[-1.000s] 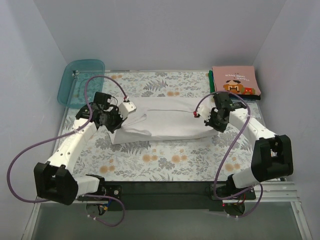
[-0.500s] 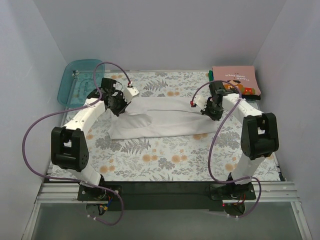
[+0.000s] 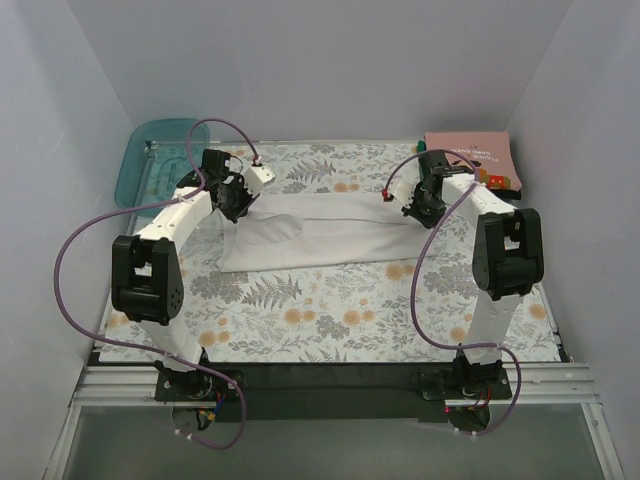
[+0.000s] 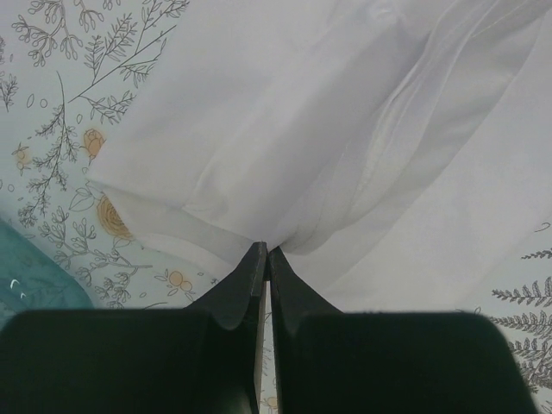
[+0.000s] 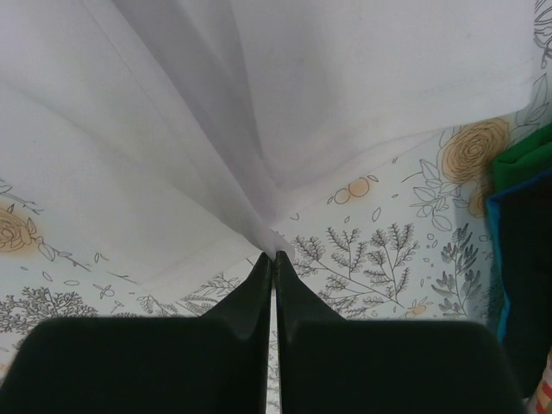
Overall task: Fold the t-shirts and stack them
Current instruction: Fold the tshirt
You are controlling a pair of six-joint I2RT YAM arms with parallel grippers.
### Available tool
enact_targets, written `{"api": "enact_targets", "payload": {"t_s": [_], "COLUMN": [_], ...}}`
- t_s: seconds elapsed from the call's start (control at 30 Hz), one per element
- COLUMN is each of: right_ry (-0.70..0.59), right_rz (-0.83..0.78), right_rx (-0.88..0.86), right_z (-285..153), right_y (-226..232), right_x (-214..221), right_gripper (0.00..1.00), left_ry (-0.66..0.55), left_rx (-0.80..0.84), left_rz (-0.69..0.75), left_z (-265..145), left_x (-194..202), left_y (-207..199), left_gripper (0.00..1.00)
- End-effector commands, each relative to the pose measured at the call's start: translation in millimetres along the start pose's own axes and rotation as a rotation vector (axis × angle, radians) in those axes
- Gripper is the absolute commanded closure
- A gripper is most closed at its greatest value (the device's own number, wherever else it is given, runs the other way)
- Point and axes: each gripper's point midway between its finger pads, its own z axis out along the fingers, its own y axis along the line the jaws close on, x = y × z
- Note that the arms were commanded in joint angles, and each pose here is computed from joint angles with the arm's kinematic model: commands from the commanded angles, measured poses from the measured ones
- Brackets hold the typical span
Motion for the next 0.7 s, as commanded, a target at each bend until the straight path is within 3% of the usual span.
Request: {"api": "enact_targets", "payload": {"t_s": [0.0,0.67], "right_ry": [-0.009,-0.009], "right_rz": [-0.037,-0.035], "right_rx": [0.018,0.052], "right_z": [-3,5], "right_y": [-15,-42], "right_x": [-6,-20], "right_gripper": [0.99,0.99], "left_ry": [-0.048,-0.022], "left_rx": [-0.058,-0.069], "left_rz": [0.02,0.007], "left_z": [-10,-2], "left_x": [-16,-3], "left_y": [20,24], "left_gripper": [1.0,1.0]}}
